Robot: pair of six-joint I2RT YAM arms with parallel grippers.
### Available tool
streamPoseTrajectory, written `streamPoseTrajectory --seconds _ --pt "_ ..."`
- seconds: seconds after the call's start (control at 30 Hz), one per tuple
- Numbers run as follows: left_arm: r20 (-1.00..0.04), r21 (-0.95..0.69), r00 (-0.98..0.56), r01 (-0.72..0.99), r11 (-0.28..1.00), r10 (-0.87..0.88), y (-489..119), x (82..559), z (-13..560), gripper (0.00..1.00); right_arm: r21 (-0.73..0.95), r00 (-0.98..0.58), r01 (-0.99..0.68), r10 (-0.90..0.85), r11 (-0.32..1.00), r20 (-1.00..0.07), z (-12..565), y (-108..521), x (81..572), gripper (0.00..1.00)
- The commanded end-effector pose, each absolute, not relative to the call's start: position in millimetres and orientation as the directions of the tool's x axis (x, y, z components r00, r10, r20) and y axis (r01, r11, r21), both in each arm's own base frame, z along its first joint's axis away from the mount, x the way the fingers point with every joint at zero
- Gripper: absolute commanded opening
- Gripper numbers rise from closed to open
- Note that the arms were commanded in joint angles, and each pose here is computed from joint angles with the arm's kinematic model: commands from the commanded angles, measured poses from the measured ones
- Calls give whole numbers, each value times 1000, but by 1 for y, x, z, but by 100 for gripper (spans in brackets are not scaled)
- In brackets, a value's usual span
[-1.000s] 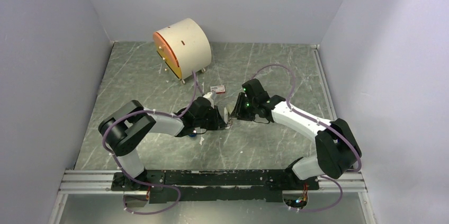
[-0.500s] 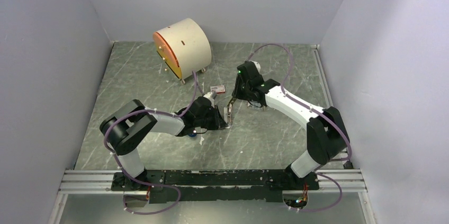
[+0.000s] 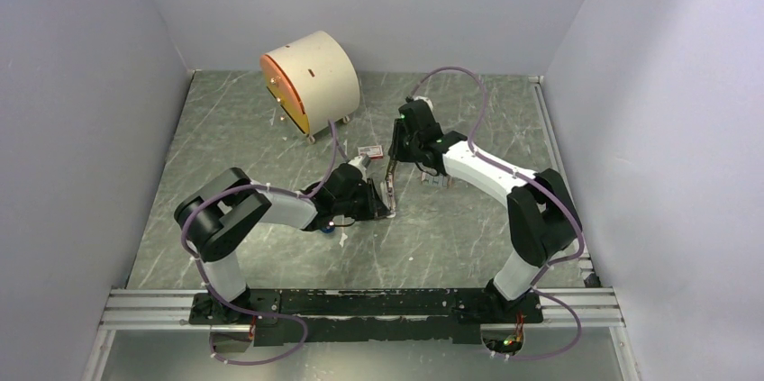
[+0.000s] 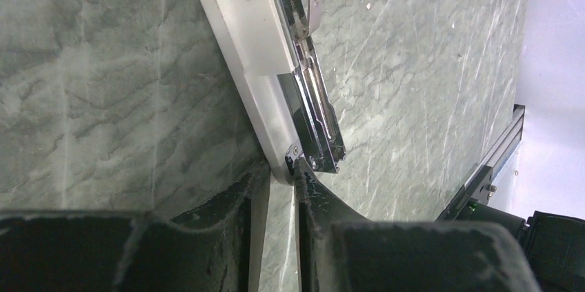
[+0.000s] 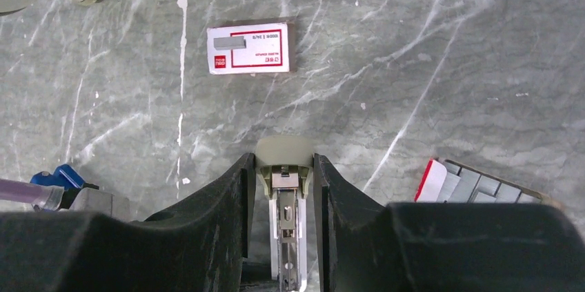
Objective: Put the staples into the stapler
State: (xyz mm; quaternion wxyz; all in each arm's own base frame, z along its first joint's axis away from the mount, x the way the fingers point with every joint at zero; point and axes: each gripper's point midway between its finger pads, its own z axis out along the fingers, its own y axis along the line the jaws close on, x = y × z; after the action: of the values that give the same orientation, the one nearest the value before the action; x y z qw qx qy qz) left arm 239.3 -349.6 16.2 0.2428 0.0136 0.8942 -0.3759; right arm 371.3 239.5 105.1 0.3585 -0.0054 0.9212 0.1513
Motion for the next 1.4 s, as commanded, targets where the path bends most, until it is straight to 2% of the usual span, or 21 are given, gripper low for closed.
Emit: streamPoseTrajectory --seconds 0.0,0.33,0.8,1.03,1.37 --pt "-382 -491 -921 130 861 -79 -306 218 -46 26 277 -765 -162 56 947 -641 87 247 371 29" --pt "-388 -478 -917 111 871 -96 -299 217 -45 37 296 -790 -189 34 936 -613 83 248 357 38" --pt "-384 -447 -917 82 891 -109 -291 216 -49 35 343 -825 -257 -20 903 -565 79 252 328 48" --pt "-373 -434 -922 75 898 -104 -289 215 -47 45 358 -824 -276 -28 892 -565 86 255 322 51" --pt "-412 -399 -905 71 914 -109 -283 223 -41 37 341 -816 -251 -8 906 -578 97 247 321 50"
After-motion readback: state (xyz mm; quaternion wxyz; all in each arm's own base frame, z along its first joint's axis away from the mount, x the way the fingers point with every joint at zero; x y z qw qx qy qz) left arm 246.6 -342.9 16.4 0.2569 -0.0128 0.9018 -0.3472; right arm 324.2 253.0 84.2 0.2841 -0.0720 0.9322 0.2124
